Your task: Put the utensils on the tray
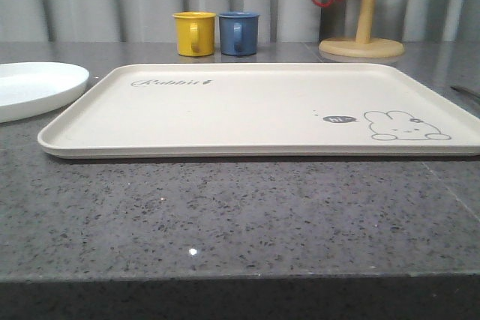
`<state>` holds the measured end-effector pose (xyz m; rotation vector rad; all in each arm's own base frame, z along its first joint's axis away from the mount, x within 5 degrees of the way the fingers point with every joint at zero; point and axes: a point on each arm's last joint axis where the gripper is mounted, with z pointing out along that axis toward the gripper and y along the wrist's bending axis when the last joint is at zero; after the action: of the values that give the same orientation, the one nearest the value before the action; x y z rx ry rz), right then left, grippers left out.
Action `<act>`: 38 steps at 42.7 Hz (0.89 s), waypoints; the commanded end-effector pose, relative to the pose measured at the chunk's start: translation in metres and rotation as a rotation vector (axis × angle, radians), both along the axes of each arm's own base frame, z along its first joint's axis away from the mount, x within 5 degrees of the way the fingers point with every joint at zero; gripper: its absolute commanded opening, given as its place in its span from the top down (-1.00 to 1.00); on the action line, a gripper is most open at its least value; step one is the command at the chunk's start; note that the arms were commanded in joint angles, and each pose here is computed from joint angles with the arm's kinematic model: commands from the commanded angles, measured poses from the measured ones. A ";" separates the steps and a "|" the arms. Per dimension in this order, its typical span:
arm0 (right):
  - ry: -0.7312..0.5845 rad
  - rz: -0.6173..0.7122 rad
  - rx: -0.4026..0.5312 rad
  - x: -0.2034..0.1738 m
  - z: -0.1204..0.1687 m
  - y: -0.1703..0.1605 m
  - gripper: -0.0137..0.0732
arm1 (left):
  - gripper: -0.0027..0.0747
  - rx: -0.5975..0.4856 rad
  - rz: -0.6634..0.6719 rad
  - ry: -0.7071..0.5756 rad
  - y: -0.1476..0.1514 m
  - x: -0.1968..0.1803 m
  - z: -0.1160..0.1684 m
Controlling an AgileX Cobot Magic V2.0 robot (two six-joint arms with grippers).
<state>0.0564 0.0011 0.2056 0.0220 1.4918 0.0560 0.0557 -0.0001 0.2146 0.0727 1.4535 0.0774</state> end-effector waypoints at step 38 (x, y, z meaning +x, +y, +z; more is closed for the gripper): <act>-0.203 0.001 0.001 -0.010 0.043 0.000 0.84 | 0.98 -0.014 0.009 -0.251 0.001 -0.010 0.034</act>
<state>0.0552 0.0011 0.2144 0.0204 1.4457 0.0550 0.0545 0.0003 0.2223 0.0657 1.3812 0.0822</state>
